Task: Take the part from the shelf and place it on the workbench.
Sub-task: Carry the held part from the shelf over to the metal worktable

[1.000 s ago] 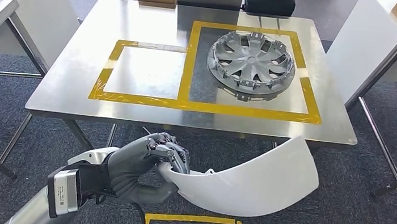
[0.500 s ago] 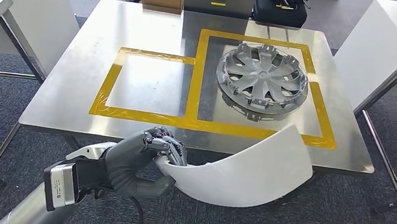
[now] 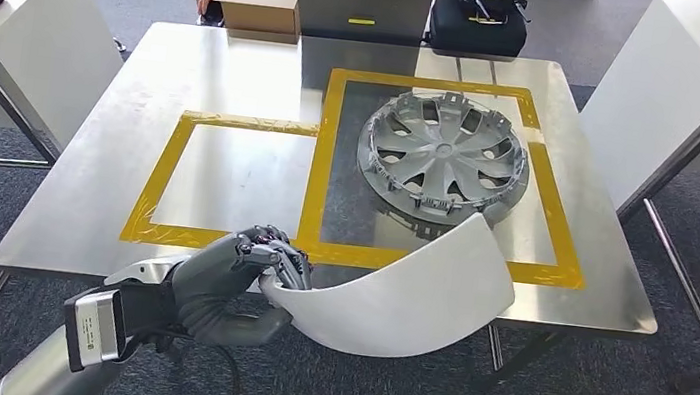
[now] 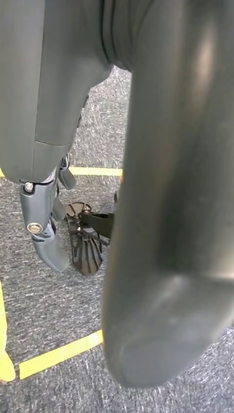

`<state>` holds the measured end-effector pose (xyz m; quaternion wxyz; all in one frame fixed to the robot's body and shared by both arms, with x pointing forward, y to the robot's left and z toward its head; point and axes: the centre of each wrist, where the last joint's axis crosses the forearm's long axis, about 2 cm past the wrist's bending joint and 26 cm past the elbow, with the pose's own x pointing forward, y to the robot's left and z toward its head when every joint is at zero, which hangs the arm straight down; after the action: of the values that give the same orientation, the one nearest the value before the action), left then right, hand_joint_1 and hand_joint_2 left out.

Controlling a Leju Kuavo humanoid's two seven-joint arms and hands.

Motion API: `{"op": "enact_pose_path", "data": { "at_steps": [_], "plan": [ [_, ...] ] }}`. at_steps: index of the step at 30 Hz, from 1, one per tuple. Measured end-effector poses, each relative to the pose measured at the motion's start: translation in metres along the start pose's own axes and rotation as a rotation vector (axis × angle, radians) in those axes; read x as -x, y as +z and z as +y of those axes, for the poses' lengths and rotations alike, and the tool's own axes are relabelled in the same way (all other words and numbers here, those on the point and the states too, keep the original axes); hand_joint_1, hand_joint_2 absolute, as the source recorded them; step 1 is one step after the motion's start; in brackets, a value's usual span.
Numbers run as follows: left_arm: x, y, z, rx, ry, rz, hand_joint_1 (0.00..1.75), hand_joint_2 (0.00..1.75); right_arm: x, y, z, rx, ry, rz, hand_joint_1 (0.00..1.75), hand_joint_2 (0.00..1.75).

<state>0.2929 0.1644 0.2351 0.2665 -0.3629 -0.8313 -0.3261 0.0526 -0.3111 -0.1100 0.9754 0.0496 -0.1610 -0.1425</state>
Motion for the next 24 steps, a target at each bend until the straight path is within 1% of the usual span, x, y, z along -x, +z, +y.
{"op": "enact_pose_path", "data": {
  "at_steps": [12, 17, 21, 24],
  "plan": [
    [0.002, 0.008, -0.003, -0.001, 0.004, 0.010, 1.75, 1.75, -0.001, 0.000, 0.000, 0.018, -0.013, 0.027, 0.00, 0.00],
    [0.004, 0.025, -0.018, -0.033, -0.006, 0.031, 1.75, 1.75, 0.006, 0.001, -0.002, 0.025, -0.011, 0.068, 0.00, 0.00],
    [-0.003, 0.034, -0.032, -0.039, -0.048, 0.035, 1.75, 1.75, 0.010, 0.002, -0.003, 0.026, -0.008, 0.099, 0.00, 0.00],
    [-0.009, 0.037, -0.037, -0.042, -0.094, 0.038, 1.75, 1.75, 0.013, 0.003, -0.002, 0.028, -0.007, 0.119, 0.00, 0.00]
  ]
}}
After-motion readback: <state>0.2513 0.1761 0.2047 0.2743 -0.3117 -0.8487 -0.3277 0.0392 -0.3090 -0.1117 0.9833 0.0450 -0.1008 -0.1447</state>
